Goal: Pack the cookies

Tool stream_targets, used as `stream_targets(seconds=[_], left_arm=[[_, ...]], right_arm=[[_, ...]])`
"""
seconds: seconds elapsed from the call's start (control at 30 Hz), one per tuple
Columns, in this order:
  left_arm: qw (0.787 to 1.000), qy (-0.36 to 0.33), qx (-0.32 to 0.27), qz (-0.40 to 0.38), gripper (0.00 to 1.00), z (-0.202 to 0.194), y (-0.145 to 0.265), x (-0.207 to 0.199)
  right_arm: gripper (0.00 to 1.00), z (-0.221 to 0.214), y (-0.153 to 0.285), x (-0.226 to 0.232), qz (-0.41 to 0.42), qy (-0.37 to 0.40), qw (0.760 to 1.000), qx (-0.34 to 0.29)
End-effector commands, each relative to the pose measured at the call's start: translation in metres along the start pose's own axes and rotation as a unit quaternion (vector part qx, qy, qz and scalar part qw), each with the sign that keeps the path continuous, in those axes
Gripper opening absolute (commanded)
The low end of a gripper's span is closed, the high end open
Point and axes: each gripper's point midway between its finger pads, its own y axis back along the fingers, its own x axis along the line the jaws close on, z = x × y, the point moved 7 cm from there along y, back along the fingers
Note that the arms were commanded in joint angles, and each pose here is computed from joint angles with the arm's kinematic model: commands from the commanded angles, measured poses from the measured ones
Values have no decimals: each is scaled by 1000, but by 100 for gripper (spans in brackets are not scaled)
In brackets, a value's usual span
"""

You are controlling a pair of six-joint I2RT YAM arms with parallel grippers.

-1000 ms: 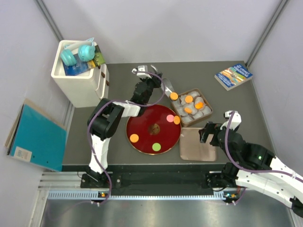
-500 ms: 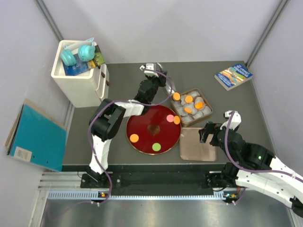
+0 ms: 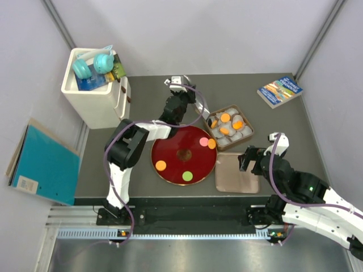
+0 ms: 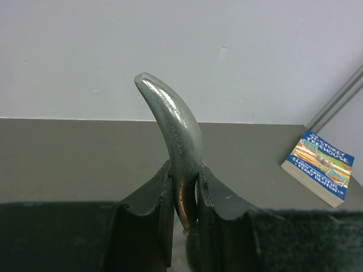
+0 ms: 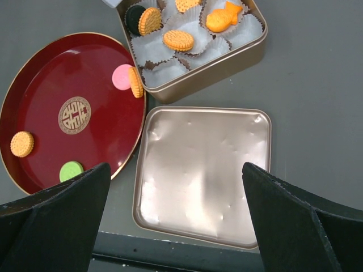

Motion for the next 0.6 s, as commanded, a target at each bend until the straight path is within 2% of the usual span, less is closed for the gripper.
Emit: stream_targets(seconds=[0.0, 0.13, 0.3, 0.4, 0.57], left_arm=[[995, 11, -96, 10, 0, 69, 3, -3], [991, 44, -127, -4, 0, 106, 15, -14], [990, 50, -129, -2, 0, 141, 38, -21], [992, 47, -117, 17, 0, 165, 65, -19], [996, 30, -42, 73, 0, 160, 108, -2]], right_arm=[[99, 9, 2, 3, 4, -6, 1000, -14], [99, 9, 3, 2, 4, -5, 1000, -15], [99, 9, 3, 2, 6, -7, 1000, -17], [99, 9, 2, 4, 10, -6, 1000, -17], [99, 8, 0, 7, 16, -5, 1000, -15]])
